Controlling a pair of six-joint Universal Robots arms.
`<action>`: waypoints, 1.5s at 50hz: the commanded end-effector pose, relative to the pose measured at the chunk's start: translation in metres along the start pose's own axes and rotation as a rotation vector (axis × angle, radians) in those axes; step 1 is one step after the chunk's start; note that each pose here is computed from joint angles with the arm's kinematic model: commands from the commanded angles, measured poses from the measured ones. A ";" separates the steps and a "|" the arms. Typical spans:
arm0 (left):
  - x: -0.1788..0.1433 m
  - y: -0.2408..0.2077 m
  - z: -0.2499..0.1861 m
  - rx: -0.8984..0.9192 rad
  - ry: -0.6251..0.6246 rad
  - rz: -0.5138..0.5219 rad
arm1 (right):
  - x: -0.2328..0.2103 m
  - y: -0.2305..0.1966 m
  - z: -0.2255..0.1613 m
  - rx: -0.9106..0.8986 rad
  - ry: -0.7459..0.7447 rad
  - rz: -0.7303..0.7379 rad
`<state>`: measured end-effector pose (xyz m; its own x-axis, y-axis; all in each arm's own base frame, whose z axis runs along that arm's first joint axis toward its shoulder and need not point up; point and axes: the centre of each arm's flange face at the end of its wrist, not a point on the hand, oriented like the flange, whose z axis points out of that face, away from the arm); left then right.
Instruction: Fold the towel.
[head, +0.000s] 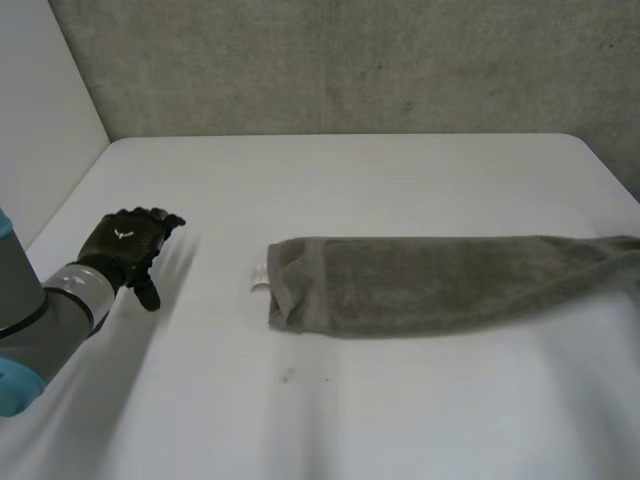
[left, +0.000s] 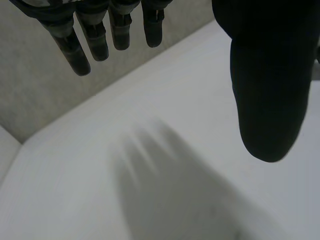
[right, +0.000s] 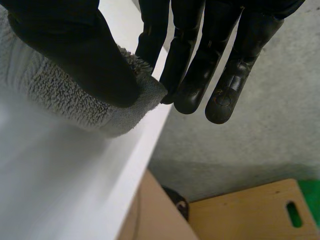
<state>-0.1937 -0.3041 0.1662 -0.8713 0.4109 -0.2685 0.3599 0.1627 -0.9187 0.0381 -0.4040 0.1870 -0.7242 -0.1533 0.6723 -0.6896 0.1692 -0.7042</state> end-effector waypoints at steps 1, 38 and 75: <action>0.005 -0.032 -0.020 0.102 0.000 0.027 | -0.007 -0.073 -0.017 0.191 0.003 -0.046; 0.042 -0.055 -0.023 0.192 0.096 0.061 | -0.285 -0.203 -0.183 0.676 -0.645 -0.090; 0.171 -0.017 -0.013 0.099 0.246 0.143 | -0.186 -0.054 -0.099 0.113 -0.575 0.272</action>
<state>-0.3428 -0.2371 0.1241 -0.7044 0.6323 -0.3223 0.4400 0.0327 -0.8974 0.2067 -0.2772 0.1247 -0.7359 -0.6371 0.2292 -0.4462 0.2017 -0.8719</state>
